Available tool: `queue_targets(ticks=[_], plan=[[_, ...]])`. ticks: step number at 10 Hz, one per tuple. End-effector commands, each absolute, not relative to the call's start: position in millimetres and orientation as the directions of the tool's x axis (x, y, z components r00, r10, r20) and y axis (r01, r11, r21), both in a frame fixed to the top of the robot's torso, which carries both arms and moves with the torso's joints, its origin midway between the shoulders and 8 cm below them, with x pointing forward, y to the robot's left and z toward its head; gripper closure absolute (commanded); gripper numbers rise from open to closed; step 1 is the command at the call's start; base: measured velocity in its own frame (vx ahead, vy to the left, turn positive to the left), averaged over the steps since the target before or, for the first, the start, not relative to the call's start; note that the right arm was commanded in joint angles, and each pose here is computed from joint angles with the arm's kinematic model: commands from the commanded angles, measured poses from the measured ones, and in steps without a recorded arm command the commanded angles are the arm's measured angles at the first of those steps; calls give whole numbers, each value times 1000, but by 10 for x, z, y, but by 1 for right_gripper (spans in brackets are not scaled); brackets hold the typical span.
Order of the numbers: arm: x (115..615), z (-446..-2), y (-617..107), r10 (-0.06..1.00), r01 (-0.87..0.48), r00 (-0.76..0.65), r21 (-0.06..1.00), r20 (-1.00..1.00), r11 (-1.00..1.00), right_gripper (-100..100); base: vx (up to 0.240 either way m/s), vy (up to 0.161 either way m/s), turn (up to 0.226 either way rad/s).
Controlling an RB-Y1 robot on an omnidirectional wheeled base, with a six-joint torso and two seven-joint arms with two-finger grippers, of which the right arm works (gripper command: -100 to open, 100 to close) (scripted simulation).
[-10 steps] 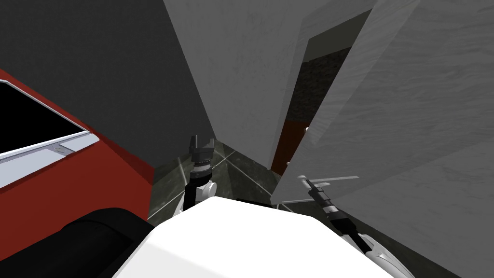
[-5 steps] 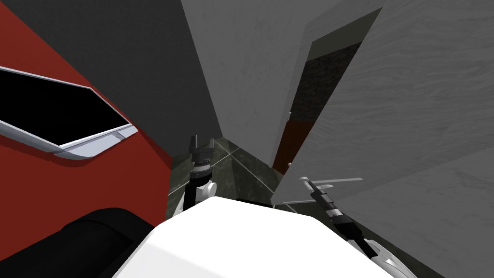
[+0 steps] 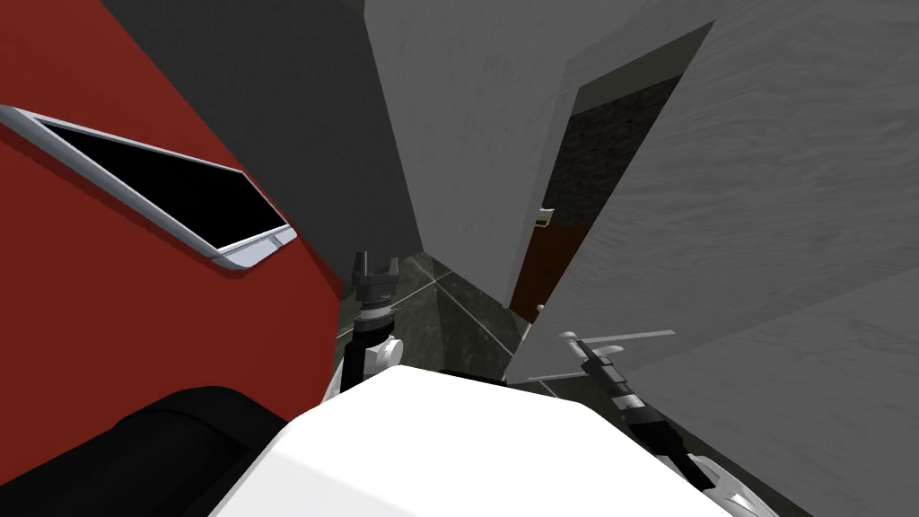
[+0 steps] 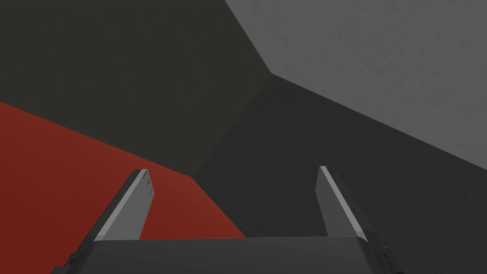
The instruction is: Pull the door open
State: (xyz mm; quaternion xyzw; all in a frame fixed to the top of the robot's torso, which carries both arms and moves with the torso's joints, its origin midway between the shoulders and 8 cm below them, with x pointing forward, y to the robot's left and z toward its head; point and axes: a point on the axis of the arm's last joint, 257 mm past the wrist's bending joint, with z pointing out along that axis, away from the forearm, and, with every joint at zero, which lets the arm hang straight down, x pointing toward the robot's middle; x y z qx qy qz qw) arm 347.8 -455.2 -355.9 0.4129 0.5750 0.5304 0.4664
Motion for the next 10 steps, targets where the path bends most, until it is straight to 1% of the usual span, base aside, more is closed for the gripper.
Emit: queue_targets(ticks=[1, 3, 8, 10], plan=[[3478, -3559, -4552, 970, -20, -224, 995, -98, 96, 100, -66, -40, 19], [3450, -3570, -4554, 969, -17, -225, 995, -97, 96, 100, -135, -80, 159], [3415, -3560, -4572, 969, -20, -228, 995, -99, 97, 100, -212, -99, 181], [3401, -3555, -4579, 968, -21, -229, 995, -100, 98, 100, -205, -130, 181]])
